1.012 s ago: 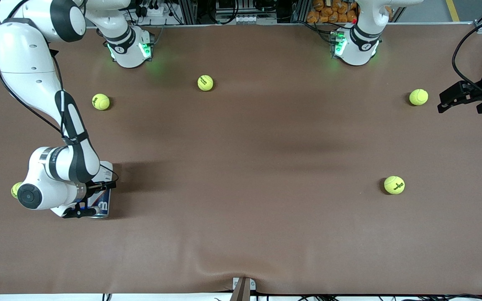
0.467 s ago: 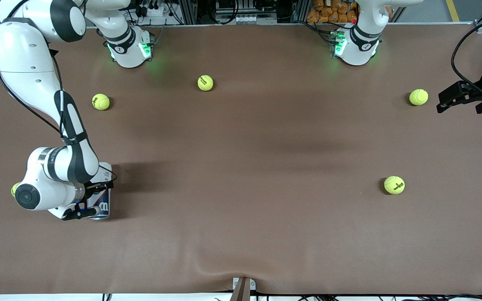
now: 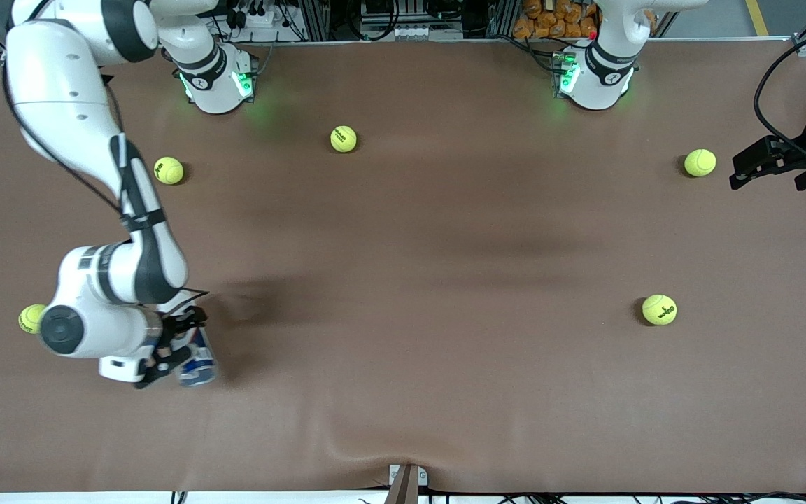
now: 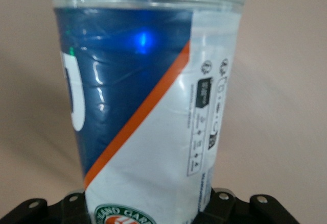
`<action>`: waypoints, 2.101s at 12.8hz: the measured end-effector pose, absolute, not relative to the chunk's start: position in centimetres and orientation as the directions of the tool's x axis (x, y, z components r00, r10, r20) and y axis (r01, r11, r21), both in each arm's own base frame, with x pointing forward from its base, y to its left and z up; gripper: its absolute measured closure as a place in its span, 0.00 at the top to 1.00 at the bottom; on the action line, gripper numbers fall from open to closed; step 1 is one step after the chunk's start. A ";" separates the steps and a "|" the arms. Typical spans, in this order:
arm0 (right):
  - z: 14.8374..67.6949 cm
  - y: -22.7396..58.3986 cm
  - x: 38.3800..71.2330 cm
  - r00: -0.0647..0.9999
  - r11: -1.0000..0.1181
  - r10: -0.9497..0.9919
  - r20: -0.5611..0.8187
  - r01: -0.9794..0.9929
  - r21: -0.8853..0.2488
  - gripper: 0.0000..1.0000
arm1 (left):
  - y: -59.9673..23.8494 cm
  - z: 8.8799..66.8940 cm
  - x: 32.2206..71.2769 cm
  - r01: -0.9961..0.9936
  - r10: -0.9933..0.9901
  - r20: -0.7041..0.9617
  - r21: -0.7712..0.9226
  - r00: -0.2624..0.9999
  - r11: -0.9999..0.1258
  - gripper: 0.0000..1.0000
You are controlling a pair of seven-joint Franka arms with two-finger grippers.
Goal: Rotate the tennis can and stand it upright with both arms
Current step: 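Lift the can and carry it to the table's middle with the right gripper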
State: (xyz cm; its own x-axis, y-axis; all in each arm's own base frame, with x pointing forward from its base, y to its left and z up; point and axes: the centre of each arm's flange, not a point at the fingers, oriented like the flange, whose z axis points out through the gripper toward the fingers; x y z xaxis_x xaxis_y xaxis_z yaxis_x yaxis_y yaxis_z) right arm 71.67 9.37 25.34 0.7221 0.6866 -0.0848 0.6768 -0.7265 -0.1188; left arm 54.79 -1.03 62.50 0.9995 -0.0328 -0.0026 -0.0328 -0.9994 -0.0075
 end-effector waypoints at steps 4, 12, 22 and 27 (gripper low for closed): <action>26.8 24.7 68.1 0.494 -0.486 0.869 0.003 0.855 -0.182 0.71 | -1.1 62.5 54.8 -0.035 -0.035 -0.003 -0.007 0.999 -0.999 1.00; 26.3 49.9 54.0 -0.018 0.019 0.999 -0.040 1.000 0.024 0.71 | -1.3 62.4 54.8 -0.037 -0.037 -0.006 -0.008 0.999 -0.999 1.00; 20.4 50.2 53.2 -0.060 0.079 0.981 -0.184 0.992 0.096 0.81 | -1.3 61.8 55.1 -0.038 -0.038 -0.016 -0.008 0.999 -0.999 1.00; 20.2 50.2 53.1 0.002 0.018 0.982 -0.190 0.995 0.102 0.87 | -1.4 61.8 55.1 -0.039 -0.038 -0.018 -0.007 0.999 -0.999 1.00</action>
